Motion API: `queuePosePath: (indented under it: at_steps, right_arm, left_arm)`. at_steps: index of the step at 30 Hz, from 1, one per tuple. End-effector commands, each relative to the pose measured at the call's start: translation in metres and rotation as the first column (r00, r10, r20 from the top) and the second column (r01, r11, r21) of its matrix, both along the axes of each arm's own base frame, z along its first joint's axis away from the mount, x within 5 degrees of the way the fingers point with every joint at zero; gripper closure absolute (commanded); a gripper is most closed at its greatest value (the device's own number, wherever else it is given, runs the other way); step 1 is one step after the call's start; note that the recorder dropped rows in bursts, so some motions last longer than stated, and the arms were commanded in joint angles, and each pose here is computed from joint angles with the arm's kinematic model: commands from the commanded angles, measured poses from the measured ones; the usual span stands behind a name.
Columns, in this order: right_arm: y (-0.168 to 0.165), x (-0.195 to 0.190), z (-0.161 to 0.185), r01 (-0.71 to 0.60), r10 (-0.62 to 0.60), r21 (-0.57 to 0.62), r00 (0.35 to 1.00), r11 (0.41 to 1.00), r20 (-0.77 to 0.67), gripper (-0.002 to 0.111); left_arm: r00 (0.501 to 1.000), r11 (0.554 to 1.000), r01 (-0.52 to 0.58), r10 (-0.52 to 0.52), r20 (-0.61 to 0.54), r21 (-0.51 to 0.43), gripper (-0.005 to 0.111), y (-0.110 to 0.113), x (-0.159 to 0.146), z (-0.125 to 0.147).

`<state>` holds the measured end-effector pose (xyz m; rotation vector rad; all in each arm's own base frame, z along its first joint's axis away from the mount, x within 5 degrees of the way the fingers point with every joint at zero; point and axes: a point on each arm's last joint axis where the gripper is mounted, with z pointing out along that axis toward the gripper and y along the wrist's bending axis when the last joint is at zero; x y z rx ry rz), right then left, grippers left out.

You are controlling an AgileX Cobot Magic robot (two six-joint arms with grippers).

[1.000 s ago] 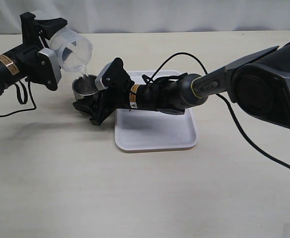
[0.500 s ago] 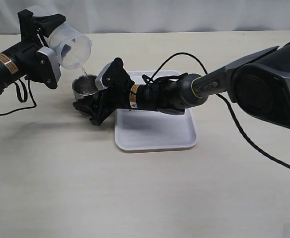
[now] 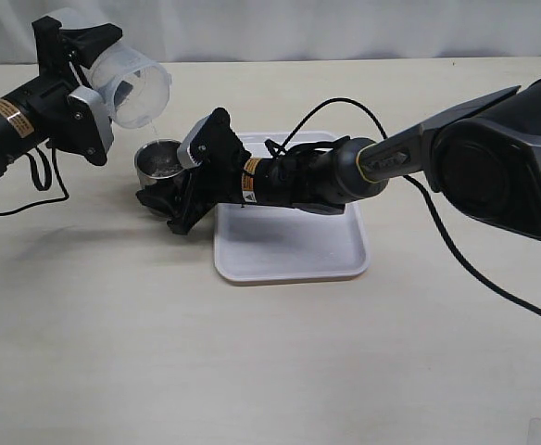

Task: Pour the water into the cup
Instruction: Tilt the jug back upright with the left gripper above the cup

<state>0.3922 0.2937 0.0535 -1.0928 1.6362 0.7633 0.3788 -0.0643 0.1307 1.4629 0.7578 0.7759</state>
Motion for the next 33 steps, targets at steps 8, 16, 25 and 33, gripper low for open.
queuePosePath:
  at_steps: [8, 16, 25, 33]
  right_arm:
    - [-0.005, 0.0016, -0.0069, 0.019, -0.02, -0.053, 1.0, 0.998, -0.013, 0.104]
    - [-0.005, 0.0016, -0.0069, 0.019, -0.02, -0.053, 1.0, 0.998, -0.013, 0.104]
    - [-0.005, 0.0016, -0.0069, 0.019, -0.02, -0.053, 1.0, 0.998, -0.013, 0.104]
    - [-0.005, 0.0016, -0.0069, 0.019, -0.02, -0.053, 1.0, 0.998, -0.013, 0.104]
  left_arm:
    - [0.999, 1.0, 0.003, -0.002, 0.044, -0.029, 0.107, -0.001, 0.0007, 0.0074]
    - [0.999, 0.999, 0.003, -0.002, 0.041, -0.034, 0.107, -0.001, 0.0007, 0.0074]
    - [0.999, 0.999, 0.009, -0.007, 0.05, -0.04, 0.107, -0.0013, 0.0005, 0.0084]
    - [0.998, 0.999, 0.036, -0.035, 0.053, -0.022, 0.107, -0.0034, -0.001, 0.0077]
